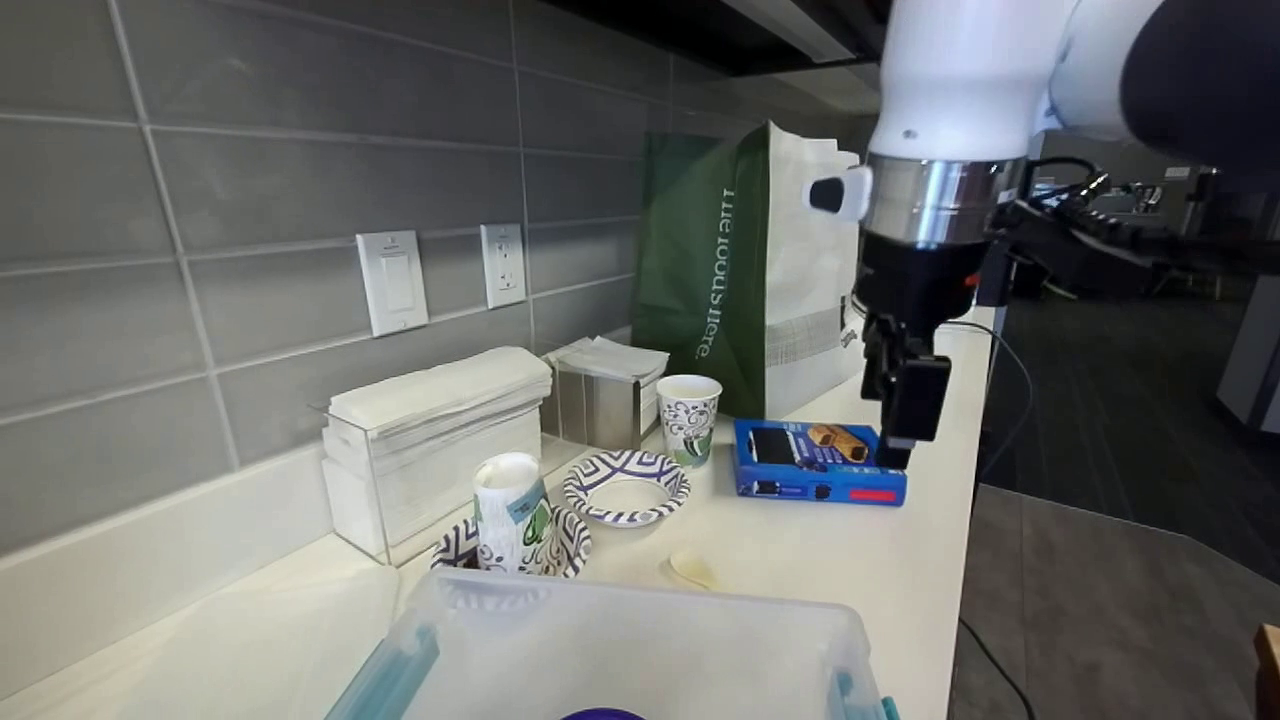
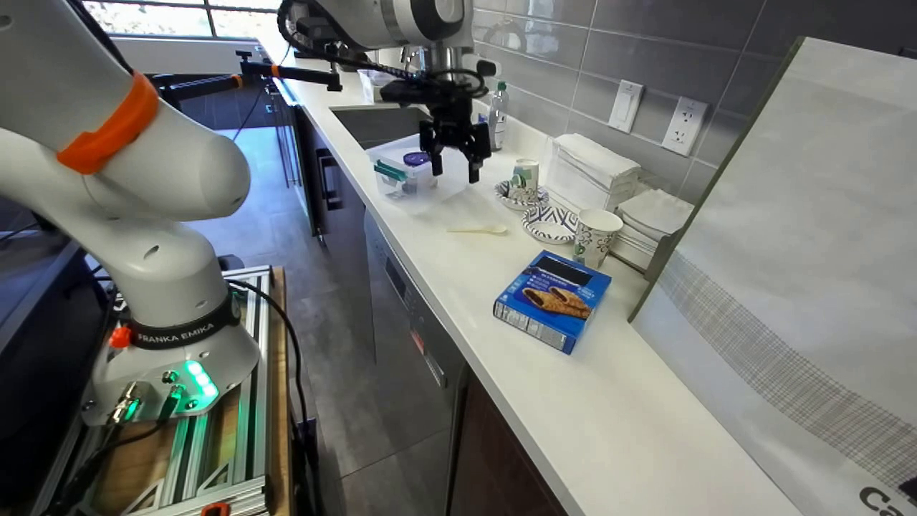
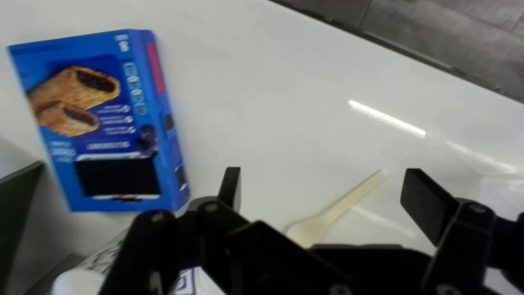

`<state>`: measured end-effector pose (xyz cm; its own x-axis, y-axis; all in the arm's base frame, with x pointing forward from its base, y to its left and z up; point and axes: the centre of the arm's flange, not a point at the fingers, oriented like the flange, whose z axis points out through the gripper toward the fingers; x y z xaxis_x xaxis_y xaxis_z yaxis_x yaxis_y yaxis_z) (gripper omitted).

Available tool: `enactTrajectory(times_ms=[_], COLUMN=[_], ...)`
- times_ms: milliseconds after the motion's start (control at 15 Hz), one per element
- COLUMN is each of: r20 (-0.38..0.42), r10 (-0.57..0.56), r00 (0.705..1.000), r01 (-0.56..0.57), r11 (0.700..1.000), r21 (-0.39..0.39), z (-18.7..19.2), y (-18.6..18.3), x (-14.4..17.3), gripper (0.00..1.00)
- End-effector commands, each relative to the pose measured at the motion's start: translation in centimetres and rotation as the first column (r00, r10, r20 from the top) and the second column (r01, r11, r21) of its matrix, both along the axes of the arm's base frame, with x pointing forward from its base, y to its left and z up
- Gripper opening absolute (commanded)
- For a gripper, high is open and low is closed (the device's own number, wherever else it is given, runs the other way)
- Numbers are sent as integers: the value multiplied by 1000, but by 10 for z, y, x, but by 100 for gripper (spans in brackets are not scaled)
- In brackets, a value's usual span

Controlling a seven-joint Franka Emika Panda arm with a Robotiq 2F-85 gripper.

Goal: Move the spoon slightly

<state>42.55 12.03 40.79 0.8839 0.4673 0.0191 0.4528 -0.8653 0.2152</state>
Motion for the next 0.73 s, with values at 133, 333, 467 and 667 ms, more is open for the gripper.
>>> enactTrajectory(times_ms=[133, 333, 467, 667], r20=[303, 382, 352, 366], r10=[-112, -167, -153, -167], r00=[946, 909, 923, 916], r01=[109, 122, 123, 116], r11=[994, 983, 987, 981], r21=[26, 137, 107, 157], z=[87, 128, 122, 131], y=[-5, -22, -12, -25], x=[-93, -112, -86, -94], gripper=[100, 100, 100, 100])
